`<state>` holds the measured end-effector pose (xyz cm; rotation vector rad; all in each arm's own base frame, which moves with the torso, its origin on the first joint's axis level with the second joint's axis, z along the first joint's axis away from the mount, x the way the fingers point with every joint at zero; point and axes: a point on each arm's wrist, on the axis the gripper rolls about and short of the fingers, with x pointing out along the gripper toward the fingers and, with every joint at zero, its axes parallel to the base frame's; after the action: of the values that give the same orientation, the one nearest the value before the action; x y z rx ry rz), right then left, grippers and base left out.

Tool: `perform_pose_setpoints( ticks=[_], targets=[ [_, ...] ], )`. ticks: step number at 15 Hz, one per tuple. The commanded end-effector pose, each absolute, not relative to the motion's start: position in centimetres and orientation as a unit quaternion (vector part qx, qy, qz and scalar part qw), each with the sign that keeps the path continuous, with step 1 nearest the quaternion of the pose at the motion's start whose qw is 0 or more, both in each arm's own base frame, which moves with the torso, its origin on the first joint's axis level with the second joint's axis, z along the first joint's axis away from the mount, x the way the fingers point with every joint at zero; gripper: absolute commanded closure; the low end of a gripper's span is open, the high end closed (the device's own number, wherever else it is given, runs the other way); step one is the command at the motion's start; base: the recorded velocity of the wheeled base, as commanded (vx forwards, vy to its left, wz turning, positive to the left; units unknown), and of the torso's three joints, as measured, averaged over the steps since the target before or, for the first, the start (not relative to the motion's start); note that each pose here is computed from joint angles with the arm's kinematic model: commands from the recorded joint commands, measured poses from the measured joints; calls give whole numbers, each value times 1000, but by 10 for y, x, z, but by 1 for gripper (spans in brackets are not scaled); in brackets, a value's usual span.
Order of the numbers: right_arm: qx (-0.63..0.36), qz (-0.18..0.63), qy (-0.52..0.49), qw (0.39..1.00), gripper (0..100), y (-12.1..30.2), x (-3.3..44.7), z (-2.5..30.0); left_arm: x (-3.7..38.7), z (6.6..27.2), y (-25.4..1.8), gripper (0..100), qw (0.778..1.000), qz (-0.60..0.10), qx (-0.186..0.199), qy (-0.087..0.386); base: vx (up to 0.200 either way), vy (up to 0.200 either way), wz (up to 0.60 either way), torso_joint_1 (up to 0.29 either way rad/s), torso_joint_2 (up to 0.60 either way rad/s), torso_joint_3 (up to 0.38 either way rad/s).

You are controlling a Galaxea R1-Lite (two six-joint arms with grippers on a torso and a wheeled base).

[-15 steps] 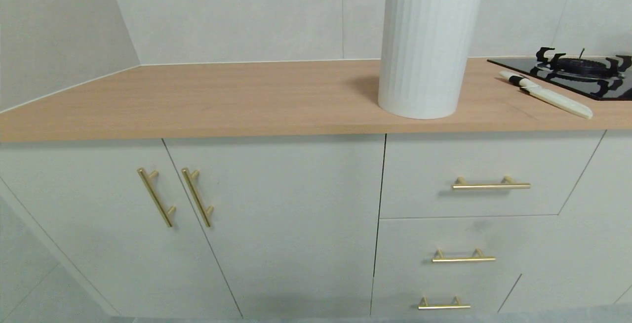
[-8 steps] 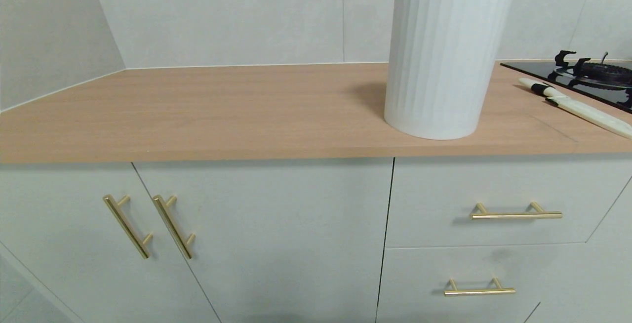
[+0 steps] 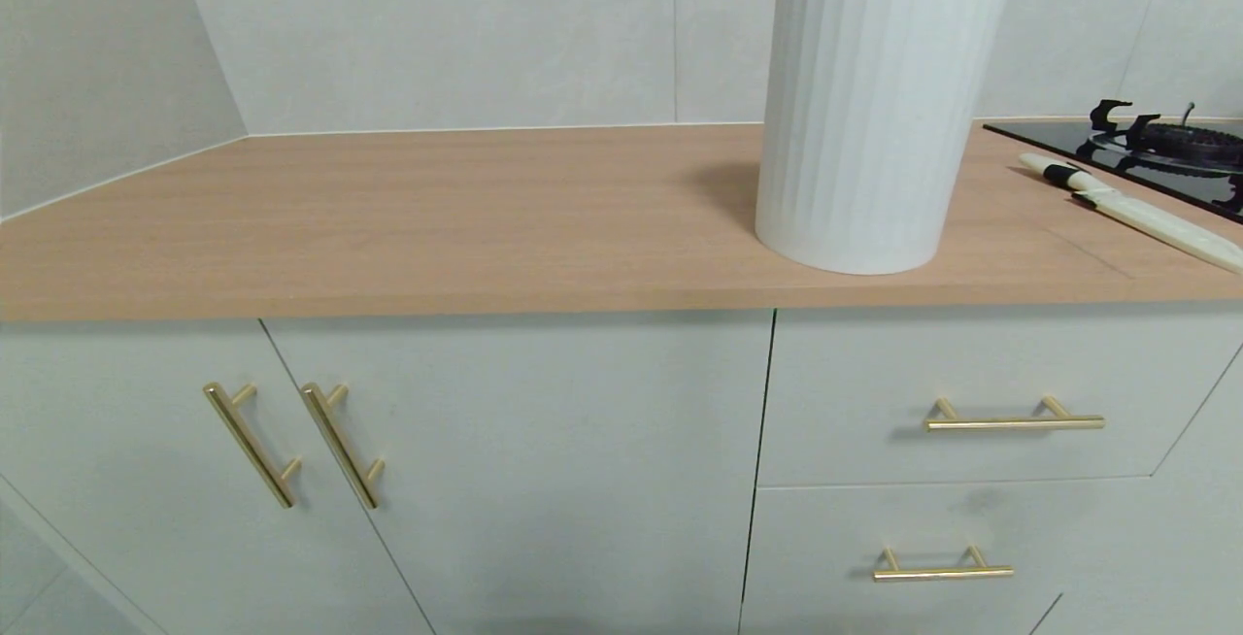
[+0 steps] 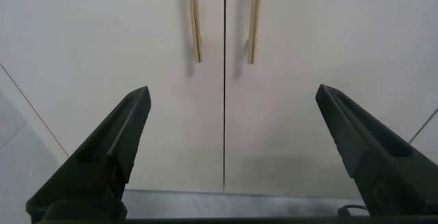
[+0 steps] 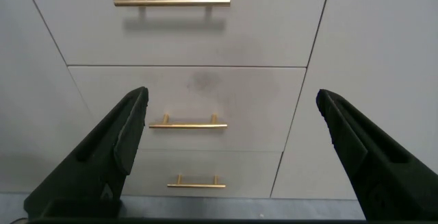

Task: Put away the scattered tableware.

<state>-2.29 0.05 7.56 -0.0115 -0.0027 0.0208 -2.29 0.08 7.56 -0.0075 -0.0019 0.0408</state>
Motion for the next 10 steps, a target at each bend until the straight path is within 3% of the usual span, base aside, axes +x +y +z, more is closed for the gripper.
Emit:
perform_pose_setpoints(
  ticks=[1, 10],
  targets=[
    [-6, 11, -1, 1000, 0, 0, -23, 76, -23, 76, 1, 0, 1000, 20, -4, -1, 0, -200, 0, 2, 2, -2],
    [-6, 11, -1, 1000, 0, 0, -23, 76, -23, 76, 1, 0, 1000, 20, -4, -1, 0, -200, 0, 2, 2, 1]
  ],
)
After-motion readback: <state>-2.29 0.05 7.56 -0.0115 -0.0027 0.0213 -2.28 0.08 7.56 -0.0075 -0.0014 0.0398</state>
